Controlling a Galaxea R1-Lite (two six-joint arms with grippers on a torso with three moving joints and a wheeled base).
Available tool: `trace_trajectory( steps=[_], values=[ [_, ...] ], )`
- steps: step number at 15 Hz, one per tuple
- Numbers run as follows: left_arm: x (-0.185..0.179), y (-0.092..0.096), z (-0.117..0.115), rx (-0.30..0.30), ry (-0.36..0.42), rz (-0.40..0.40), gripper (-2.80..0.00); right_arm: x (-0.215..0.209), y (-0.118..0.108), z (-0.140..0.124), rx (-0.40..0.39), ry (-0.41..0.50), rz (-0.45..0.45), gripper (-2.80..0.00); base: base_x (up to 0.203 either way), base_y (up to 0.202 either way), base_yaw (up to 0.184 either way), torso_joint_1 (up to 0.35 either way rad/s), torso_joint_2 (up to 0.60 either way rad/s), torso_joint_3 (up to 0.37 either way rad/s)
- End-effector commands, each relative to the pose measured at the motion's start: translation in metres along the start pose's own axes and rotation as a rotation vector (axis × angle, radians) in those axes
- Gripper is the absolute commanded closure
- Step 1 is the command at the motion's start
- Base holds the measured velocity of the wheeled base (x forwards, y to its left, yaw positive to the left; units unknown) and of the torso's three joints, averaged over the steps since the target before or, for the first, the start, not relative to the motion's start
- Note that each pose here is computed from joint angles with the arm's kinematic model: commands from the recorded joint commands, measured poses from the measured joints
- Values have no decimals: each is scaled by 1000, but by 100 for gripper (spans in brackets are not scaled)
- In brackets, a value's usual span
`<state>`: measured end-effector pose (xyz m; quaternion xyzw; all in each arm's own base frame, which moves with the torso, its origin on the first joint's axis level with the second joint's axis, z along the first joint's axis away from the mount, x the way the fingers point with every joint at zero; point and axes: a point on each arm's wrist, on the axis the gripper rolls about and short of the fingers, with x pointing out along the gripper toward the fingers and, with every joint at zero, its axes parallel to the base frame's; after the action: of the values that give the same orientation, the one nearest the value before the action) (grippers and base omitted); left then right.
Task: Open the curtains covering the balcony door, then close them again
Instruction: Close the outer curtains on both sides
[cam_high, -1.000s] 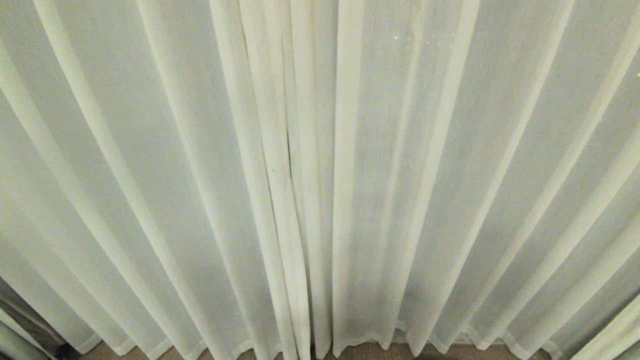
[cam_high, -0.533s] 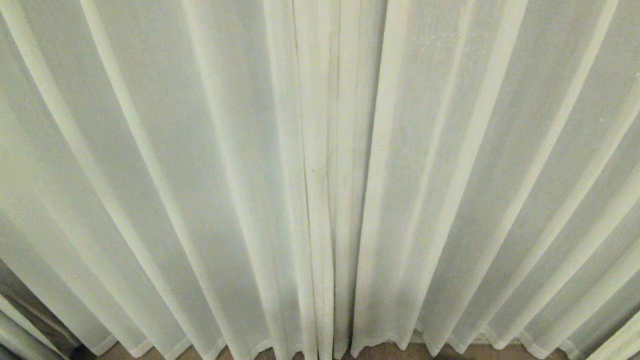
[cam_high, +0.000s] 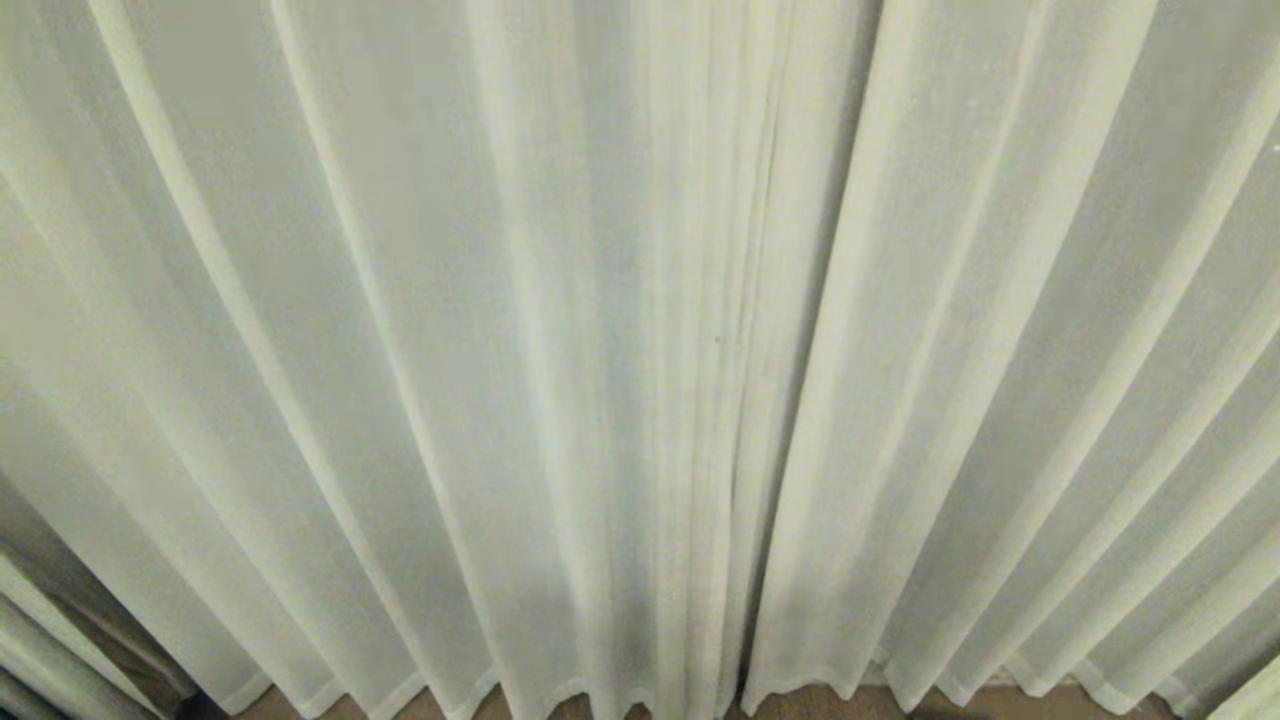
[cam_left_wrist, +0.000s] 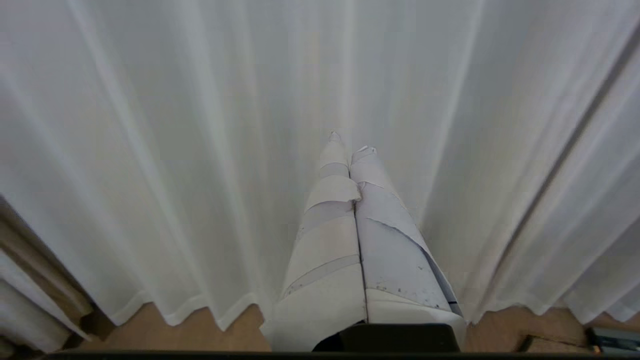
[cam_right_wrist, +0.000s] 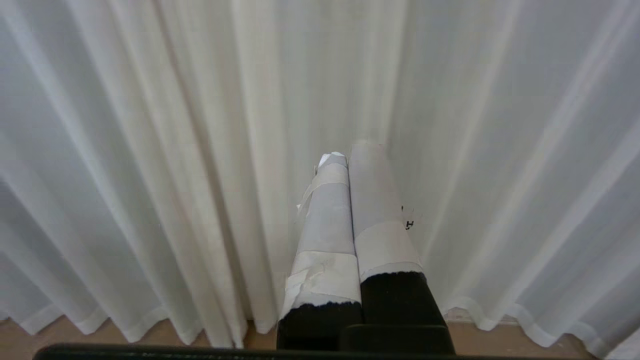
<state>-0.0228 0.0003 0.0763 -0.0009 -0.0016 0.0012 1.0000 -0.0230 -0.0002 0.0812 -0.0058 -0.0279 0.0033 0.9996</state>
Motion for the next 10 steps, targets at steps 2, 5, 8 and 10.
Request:
trace_trajectory(
  steps=[2, 5, 8, 10],
  values=[
    [0, 0, 0, 0, -1, 1, 0, 0, 0, 0, 0, -1, 1, 0, 0, 182, 1, -2, 2, 2],
    [0, 0, 0, 2, -1, 1, 0, 0, 0, 0, 0, -1, 1, 0, 0, 186, -3, 3, 1, 3],
    [0, 0, 0, 2, -1, 1, 0, 0, 0, 0, 0, -1, 1, 0, 0, 186, -1, 5, 3, -1],
    [0, 0, 0, 2, -1, 1, 0, 0, 0, 0, 0, -3, 1, 0, 0, 188, -2, 4, 2, 1]
  ],
)
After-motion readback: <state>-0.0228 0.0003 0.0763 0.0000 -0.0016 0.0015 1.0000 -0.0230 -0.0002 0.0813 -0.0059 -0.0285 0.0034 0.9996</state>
